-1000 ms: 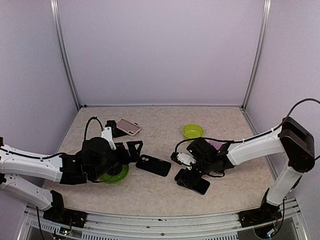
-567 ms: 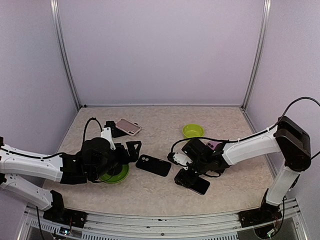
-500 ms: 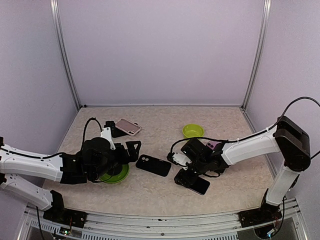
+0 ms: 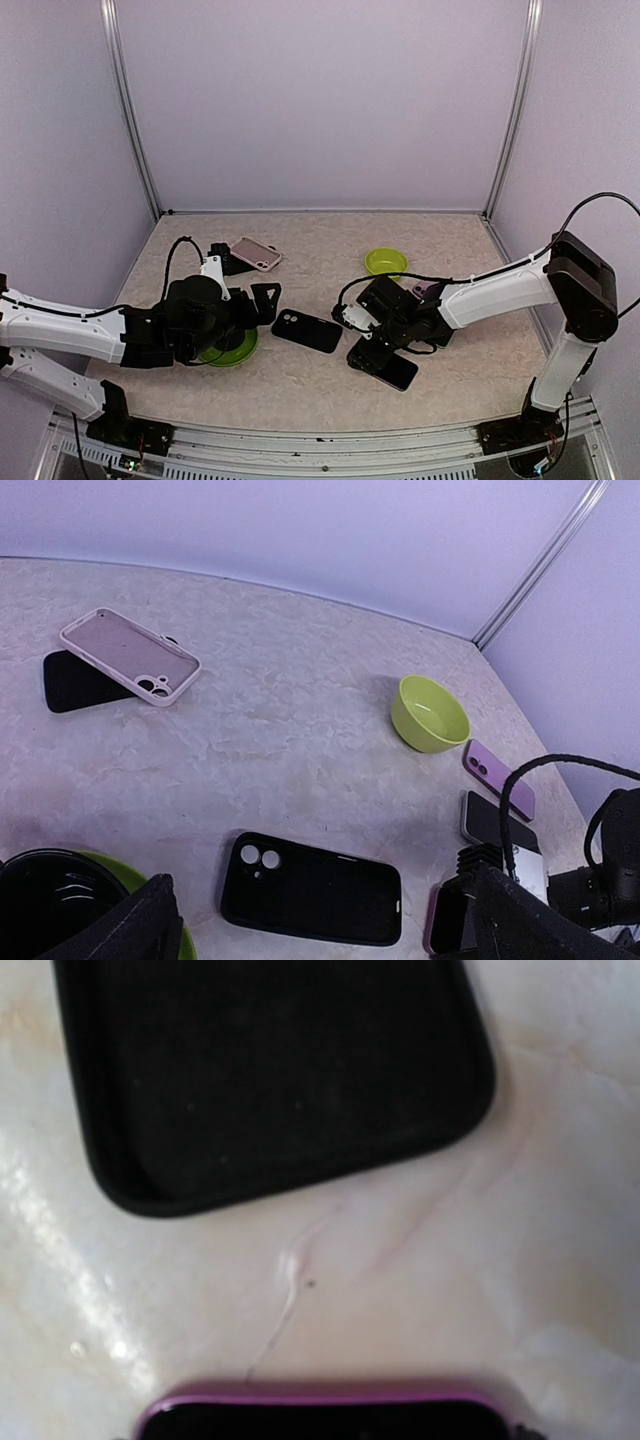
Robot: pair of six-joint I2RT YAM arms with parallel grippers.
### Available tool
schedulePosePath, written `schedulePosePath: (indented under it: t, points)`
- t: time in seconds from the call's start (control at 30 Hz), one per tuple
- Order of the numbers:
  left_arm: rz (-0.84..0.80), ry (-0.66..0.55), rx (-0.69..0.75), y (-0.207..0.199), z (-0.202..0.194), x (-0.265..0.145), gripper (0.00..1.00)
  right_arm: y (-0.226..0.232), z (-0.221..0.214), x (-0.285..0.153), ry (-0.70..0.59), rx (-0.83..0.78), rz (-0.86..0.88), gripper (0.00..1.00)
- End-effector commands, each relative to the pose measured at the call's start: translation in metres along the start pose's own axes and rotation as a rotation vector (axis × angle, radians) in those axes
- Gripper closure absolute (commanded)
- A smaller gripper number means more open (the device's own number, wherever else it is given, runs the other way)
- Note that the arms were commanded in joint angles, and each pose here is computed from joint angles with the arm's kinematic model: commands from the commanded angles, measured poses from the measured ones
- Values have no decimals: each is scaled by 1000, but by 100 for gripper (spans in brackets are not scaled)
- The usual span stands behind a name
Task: Put the phone into the phone case
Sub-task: Pick up the phone at the center of the board.
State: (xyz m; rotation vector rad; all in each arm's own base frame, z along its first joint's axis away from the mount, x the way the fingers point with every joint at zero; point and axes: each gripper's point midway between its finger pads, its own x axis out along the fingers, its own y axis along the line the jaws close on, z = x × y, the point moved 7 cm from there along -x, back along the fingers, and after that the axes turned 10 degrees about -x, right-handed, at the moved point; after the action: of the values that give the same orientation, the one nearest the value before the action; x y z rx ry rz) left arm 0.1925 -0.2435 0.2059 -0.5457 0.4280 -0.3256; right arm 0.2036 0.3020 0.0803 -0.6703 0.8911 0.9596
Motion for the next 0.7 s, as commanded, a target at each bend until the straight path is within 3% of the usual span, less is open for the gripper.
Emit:
schedulePosePath:
  t: [0.0,0.67]
  points:
    - [29,5,-23,-2,8,4,1,5,-15,2,69,-19,-18,48]
    - [-138,308,-1,-16,-19,38,1,0,19,-53,-201,-71,-97,52]
